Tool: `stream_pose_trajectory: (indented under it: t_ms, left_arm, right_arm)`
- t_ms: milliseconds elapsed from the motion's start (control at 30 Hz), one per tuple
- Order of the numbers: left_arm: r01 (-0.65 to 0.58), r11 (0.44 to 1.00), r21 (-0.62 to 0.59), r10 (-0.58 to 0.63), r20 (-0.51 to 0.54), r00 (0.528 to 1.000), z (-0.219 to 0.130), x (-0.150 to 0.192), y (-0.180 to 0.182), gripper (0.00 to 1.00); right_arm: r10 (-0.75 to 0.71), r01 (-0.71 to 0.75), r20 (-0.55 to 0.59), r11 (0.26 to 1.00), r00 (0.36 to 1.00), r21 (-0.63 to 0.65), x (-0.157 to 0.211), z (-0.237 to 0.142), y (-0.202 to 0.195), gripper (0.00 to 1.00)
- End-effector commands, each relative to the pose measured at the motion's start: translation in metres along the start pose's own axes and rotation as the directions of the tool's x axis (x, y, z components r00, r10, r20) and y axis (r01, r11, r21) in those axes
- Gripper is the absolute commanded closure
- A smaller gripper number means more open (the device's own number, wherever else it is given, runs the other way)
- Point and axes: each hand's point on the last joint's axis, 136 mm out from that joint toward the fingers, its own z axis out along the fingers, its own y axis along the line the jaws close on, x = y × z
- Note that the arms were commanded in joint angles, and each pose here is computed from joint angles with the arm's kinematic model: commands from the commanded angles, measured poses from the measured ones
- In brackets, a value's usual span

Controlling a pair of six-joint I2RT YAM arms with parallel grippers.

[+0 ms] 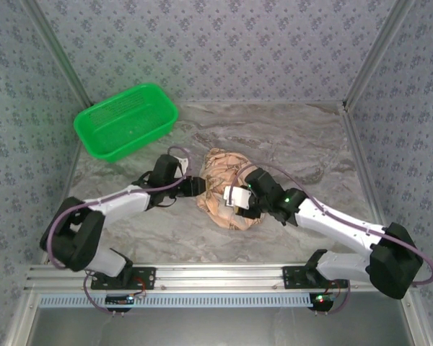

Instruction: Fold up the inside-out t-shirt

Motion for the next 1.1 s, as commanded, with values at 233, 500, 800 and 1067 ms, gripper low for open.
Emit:
stream_pose_trajectory:
  t_ms: [233,500,800,1067]
  left_arm:
    - [-0.128,0.989,0.076,0.131,-0.040,0.991,-0.004,0.016,-0.045,0.51]
    - [-0.244,0.970,-0.011,0.243,-0.041,0.969,0.004,0.011,-0.040,0.47]
    - [-0.256,0.946,-0.199,0.253,-0.041,0.967,0.009,-0.001,-0.008,0.44]
    - [-0.078,0.964,-0.254,0.058,-0.087,0.995,0.042,-0.008,0.008,0.46]
  right_arm:
    - [0.017,-0.018,-0.026,1.000,1.000,-0.012,-0.002,0.017,-0.009,1.00]
    - [0.067,-0.081,0.167,0.994,0.984,0.076,-0.029,-0.021,-0.033,1.00]
    - [0.148,-0.167,0.197,0.983,0.969,0.080,-0.034,-0.014,-0.038,0.72]
    - [0.204,-0.197,0.111,0.978,0.973,-0.070,-0.020,0.026,-0.020,0.64]
